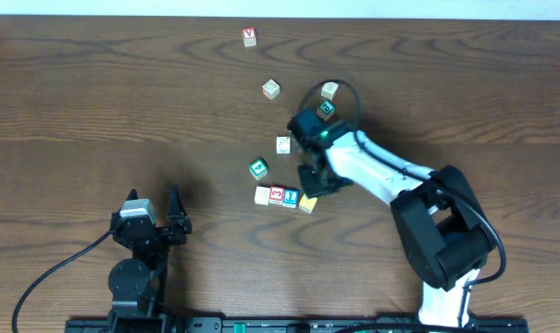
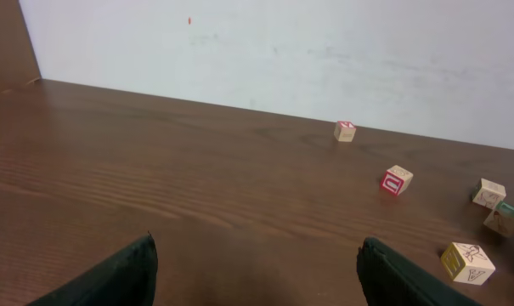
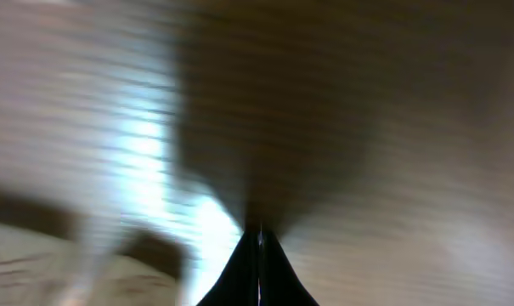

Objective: Lift 5 blocks
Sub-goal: 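Lower the yellow block beside the blue block and open the right gripper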

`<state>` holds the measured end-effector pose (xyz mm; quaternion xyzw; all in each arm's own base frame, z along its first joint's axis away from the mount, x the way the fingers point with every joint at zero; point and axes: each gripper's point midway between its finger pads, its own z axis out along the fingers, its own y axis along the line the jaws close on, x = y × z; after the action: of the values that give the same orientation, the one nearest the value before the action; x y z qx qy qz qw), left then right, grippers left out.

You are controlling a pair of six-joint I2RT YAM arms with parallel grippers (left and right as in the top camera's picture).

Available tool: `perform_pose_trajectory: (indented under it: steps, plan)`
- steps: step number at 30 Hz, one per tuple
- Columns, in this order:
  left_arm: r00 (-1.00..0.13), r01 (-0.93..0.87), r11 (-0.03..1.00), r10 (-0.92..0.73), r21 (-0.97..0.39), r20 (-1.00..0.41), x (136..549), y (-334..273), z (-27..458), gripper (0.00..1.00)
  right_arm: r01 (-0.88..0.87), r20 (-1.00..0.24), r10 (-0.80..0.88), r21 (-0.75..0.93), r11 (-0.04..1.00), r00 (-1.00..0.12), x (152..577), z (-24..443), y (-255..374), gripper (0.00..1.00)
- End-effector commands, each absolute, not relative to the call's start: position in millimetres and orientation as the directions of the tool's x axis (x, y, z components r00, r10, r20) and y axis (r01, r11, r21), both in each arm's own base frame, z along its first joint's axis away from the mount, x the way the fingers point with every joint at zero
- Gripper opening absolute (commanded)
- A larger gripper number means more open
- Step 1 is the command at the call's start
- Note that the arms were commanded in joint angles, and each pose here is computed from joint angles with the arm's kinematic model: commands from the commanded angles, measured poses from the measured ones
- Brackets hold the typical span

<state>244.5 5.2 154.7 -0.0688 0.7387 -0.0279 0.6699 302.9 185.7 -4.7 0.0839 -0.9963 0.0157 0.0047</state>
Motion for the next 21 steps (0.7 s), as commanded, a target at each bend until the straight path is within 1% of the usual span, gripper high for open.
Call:
perform_pose_trajectory:
  steps: [1,3,6,9,14,21]
  plan:
    - [-0.14,-0.091,0.989,-0.13,-0.118,-0.981,243.5,8.7,137.5,0.76,0.01,0.116,0.019,-0.076,0.997,-0.993,290.5,-20.7,154.5,0.01]
    - [-0.14,-0.091,0.989,-0.13,-0.118,-0.981,243.5,8.7,137.5,0.76,0.018,0.173,0.025,-0.041,0.999,-0.985,278.9,-20.2,158.1,0.01]
    - [-0.14,-0.091,0.989,-0.13,-0.118,-0.981,243.5,8.7,137.5,0.76,-0.023,0.256,-0.035,0.048,0.999,-0.966,258.3,-18.6,174.7,0.01]
    - [-0.14,-0.091,0.989,-0.13,-0.118,-0.981,243.5,8.7,137.5,0.76,-0.044,0.29,-0.069,0.092,0.995,-0.955,244.3,-19.2,188.4,0.01]
    - [-0.14,-0.091,0.989,-0.13,-0.118,-0.981,243.5,8.7,137.5,0.76,-0.065,0.273,-0.09,0.097,0.993,-0.958,240.3,-21.9,200.2,0.01]
    - [-0.14,-0.091,0.989,-0.13,-0.118,-0.981,243.5,8.7,137.5,0.76,-0.082,0.175,-0.102,0.12,0.989,-0.979,262.5,-26.5,209.1,0.01]
